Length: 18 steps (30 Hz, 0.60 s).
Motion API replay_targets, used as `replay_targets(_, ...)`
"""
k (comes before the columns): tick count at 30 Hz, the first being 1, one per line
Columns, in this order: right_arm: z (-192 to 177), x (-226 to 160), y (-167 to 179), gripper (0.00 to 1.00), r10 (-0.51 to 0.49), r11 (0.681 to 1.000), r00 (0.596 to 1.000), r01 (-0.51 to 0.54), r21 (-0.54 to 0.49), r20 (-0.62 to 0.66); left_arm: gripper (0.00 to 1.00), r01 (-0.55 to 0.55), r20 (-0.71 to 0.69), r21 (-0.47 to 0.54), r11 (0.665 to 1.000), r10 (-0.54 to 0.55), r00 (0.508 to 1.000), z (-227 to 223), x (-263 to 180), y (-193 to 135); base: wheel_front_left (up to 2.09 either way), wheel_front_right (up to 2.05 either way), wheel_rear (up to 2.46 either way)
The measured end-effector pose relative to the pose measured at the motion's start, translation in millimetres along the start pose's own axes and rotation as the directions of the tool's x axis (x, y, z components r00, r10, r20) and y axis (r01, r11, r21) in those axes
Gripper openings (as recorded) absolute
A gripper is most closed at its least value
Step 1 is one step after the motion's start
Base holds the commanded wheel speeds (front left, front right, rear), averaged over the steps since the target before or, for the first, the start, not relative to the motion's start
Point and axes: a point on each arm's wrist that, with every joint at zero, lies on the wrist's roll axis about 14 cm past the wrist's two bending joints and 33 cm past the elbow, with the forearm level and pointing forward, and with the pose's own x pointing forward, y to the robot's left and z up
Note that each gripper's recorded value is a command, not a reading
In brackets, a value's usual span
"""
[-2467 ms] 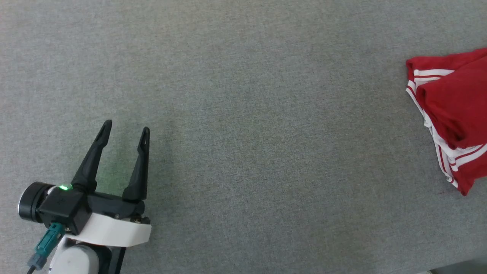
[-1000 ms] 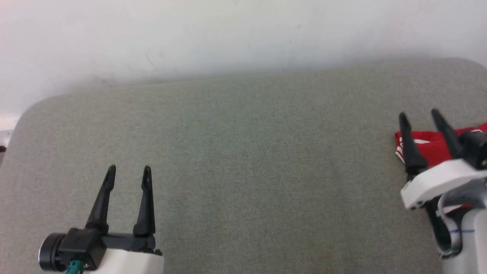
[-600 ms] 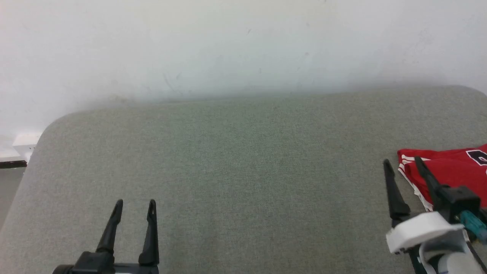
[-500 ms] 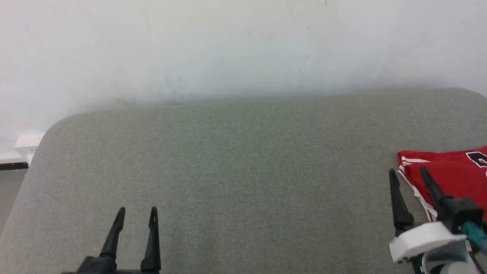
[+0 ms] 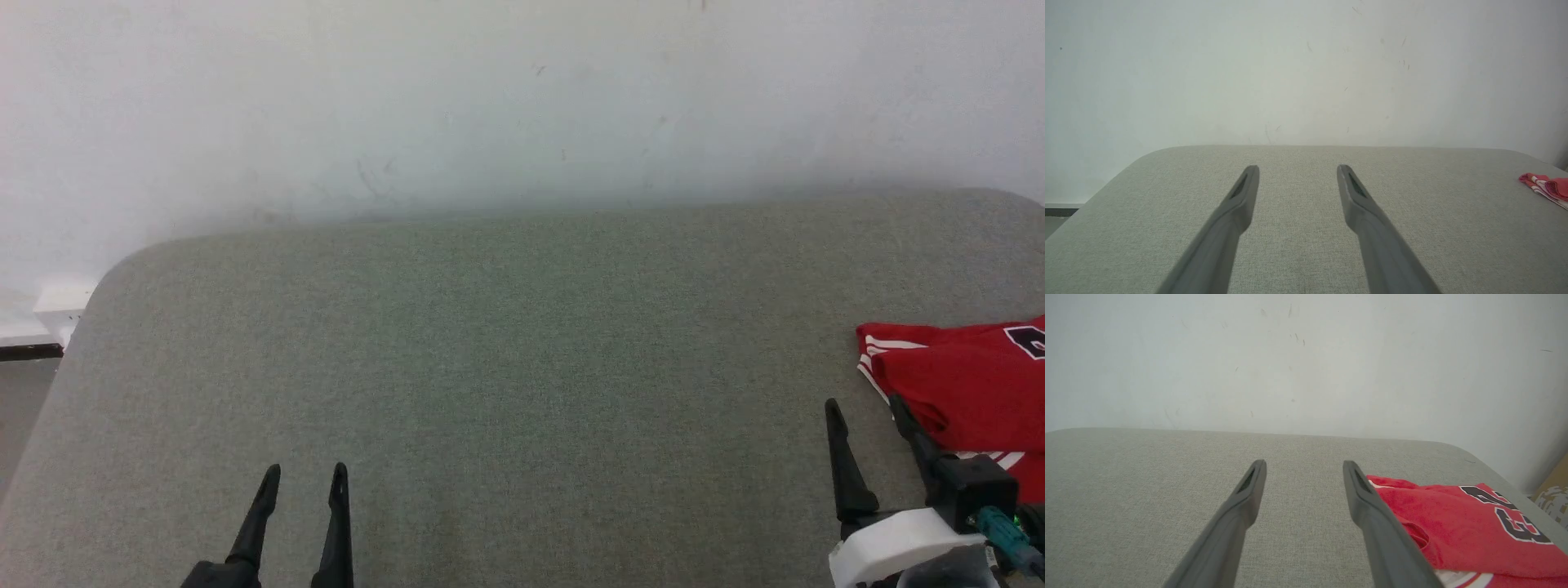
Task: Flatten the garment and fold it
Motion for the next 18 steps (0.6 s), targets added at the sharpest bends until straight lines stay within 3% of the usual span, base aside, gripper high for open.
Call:
replay_targets(1, -0.6, 0.2, 0.6, 1.00, 0.002, 1.000, 1.000, -0.002, 0.000, -0.002, 1.00, 0.000, -0.001, 0.000, 1.000, 0.000, 1.000, -0.3, 0.2, 0.0, 0.00, 0.00, 0.00)
replay_targets(2, -1.1, 0.3, 0.7, 0.00, 0.002, 1.000, 1.000, -0.002, -0.001, -0.004, 0.00, 0.001, -0.003, 0.002, 1.000, -0.001, 1.000, -0.9, 0.4, 0.0, 0.00, 0.00, 0.00)
replay_targets(18, -2.7, 1.6, 3.1, 0.00, 0.010, 1.000, 1.000, -0.010, -0.002, -0.020, 0.00, 0.000, -0.027, 0.004, 1.000, 0.000, 1.000, -4.9, 1.2, 0.2, 0.00, 0.00, 0.00)
